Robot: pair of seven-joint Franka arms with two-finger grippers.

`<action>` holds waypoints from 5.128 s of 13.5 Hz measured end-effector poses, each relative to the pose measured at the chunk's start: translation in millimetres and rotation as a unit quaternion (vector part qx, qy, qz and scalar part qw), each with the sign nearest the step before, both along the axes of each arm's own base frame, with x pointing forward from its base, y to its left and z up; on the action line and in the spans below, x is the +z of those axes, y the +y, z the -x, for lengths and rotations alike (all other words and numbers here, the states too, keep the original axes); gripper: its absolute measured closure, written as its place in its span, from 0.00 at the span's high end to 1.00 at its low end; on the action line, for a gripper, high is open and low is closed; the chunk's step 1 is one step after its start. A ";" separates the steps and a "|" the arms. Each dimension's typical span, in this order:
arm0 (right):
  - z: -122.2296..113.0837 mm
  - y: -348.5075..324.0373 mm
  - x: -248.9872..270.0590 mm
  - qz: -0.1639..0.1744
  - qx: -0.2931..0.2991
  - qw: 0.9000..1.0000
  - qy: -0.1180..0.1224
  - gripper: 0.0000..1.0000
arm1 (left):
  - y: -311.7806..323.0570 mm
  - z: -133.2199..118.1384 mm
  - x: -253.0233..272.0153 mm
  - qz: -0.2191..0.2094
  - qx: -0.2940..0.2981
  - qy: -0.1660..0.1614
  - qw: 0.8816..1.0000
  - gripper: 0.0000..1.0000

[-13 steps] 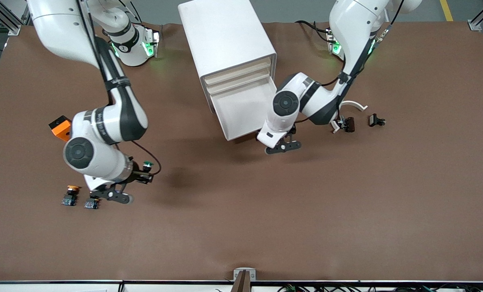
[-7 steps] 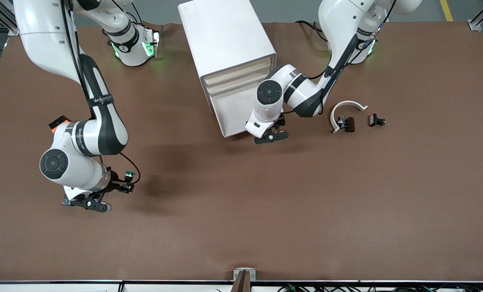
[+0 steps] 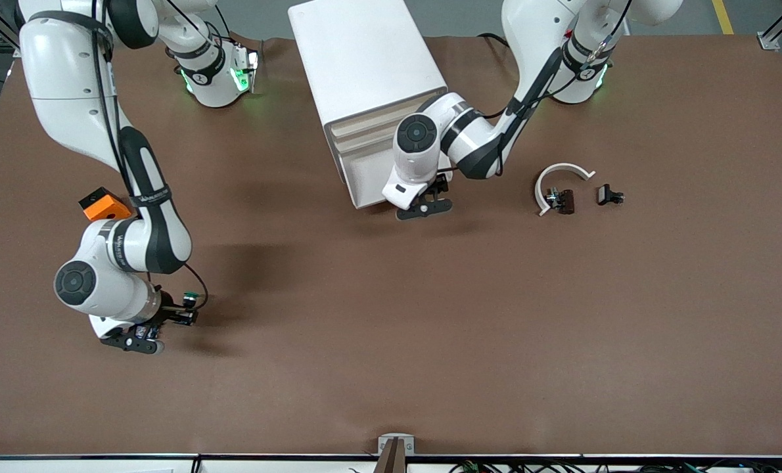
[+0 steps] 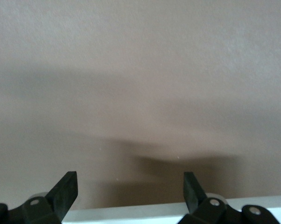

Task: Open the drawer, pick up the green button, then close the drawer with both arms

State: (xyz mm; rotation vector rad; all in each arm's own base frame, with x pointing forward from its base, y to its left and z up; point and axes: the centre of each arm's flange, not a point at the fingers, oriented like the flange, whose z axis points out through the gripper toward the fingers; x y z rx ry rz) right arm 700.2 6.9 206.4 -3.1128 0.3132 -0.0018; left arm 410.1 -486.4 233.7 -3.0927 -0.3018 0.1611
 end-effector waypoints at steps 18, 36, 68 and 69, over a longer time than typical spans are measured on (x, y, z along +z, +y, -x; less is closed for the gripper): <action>-38.7 5.6 -20.4 0.000 0.001 1.000 -0.027 0.41 | -56.6 74.2 4.7 0.044 0.112 0.091 0.989 1.00; -44.4 14.8 72.8 -0.012 0.004 0.998 0.061 1.00 | 65.2 -113.9 105.6 0.133 0.111 0.003 0.985 1.00; 96.2 -75.9 378.2 0.011 0.054 0.991 0.123 1.00 | 424.3 -78.4 324.5 -0.018 -0.126 -0.108 0.986 1.00; 98.8 -74.8 385.2 0.011 0.054 0.991 0.119 1.00 | 431.9 -79.4 331.1 -0.017 -0.129 -0.109 0.986 1.00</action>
